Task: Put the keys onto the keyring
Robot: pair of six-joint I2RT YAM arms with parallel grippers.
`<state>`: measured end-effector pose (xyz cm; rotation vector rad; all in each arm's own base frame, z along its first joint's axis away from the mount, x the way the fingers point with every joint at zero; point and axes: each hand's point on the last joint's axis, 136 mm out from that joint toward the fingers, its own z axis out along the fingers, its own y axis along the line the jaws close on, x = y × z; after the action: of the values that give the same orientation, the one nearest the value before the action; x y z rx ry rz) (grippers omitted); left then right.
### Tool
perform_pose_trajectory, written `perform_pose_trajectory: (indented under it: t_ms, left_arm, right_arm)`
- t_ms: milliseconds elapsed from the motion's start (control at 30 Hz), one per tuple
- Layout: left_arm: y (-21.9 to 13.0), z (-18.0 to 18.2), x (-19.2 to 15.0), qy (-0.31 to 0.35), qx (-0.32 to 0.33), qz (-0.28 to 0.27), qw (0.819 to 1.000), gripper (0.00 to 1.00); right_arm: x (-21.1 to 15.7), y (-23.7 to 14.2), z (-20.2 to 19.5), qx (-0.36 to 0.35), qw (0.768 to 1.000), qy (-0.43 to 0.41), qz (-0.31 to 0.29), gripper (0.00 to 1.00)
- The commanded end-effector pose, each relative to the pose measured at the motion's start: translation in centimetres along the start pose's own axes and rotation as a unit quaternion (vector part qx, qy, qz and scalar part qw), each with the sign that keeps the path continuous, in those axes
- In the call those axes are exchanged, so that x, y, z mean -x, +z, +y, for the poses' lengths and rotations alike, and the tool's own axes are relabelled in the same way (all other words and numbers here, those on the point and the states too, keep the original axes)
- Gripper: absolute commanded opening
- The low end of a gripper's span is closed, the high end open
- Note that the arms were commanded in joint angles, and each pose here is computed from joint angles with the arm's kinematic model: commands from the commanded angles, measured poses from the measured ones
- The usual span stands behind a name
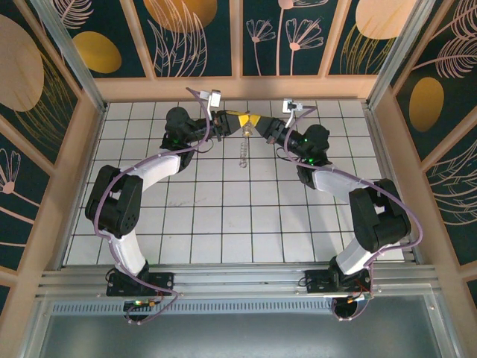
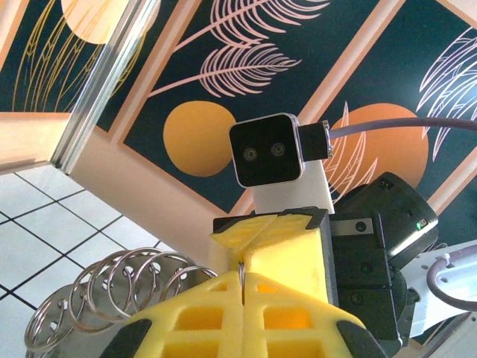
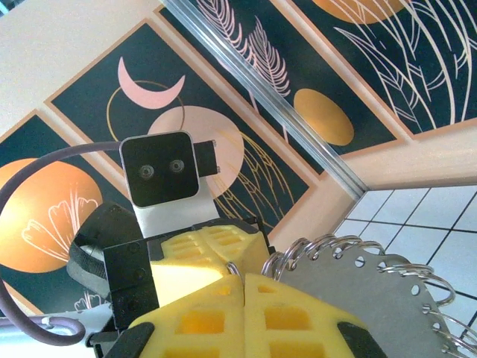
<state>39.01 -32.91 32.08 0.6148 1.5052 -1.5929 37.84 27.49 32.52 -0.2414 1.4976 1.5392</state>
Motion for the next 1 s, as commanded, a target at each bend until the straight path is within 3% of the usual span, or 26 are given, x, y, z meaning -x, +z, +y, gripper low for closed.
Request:
perform_pose_trajectory:
  t_ms: [0, 167, 367, 633, 967]
  left_arm:
    - [0.3, -1.2, 0.2, 0.023, -0.018, 0.002, 1.0, 0.0]
    - [0.1, -1.5, 0.8, 0.042, 0.001, 0.005, 0.999, 0.26]
    - [-0.3, -1.8, 1.3, 0.067, 0.017, 0.012, 0.998, 0.42]
    - [-1.6, -0.7, 1.3, 0.086, 0.039, 0.034, 0.995, 0.48]
    - [-1.6, -0.3, -0.5, 0.091, 0.026, 0.089, 0.992, 0.48]
  right_arm:
    - [0.8, 0.5, 1.9, 0.024, 0.999, -0.042, 0.011, 0.0]
    - [0.8, 0.2, 1.7, 0.012, 0.997, -0.072, 0.035, 0.0]
    - [0.4, -0.6, 1.2, 0.0, 0.992, -0.105, 0.063, 0.0]
    - [-0.4, -1.3, 1.7, -0.015, 0.981, -0.162, 0.106, 0.0]
    - [-0.7, -1.5, 2.2, -0.018, 0.972, -0.187, 0.137, 0.0]
